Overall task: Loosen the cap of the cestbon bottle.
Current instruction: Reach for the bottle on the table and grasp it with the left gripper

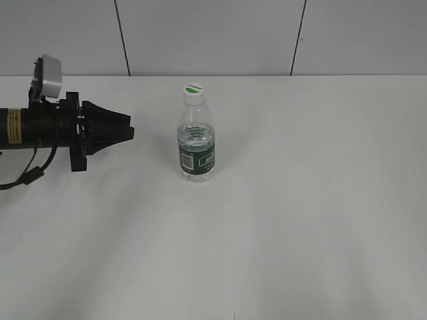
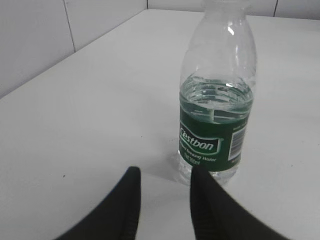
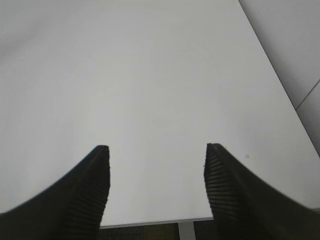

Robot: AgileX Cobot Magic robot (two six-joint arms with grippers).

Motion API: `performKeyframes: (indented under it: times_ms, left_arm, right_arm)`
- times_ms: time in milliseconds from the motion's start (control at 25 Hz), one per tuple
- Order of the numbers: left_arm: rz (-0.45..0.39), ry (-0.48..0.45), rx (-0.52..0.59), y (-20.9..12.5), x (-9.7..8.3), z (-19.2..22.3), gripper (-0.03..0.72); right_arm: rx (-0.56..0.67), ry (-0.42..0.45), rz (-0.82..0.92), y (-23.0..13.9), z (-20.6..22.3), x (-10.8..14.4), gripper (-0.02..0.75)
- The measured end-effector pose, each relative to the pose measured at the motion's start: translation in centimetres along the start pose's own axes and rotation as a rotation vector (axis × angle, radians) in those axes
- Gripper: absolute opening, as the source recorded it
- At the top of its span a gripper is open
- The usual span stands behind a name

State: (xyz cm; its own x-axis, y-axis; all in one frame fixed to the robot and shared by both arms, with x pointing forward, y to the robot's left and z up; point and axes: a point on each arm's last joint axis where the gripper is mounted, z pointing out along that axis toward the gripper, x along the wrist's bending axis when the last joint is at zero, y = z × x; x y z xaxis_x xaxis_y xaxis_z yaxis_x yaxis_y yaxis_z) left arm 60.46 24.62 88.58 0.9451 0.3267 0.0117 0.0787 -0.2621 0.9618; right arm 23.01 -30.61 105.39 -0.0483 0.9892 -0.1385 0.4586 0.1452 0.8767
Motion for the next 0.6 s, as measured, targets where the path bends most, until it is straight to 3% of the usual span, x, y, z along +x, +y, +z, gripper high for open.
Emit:
performKeyframes:
  times_ms: [160,600]
  left_arm:
    - [0.041,-0.018,-0.012,0.9,0.3,1.1,0.215]
    - [0.034,-0.024,-0.030,1.4,0.1,2.1,0.241]
  right_arm:
    - [0.000,0.000,0.000,0.0,0.0,0.0,0.458]
    - [0.000,0.000,0.000,0.0,0.0,0.0,0.458]
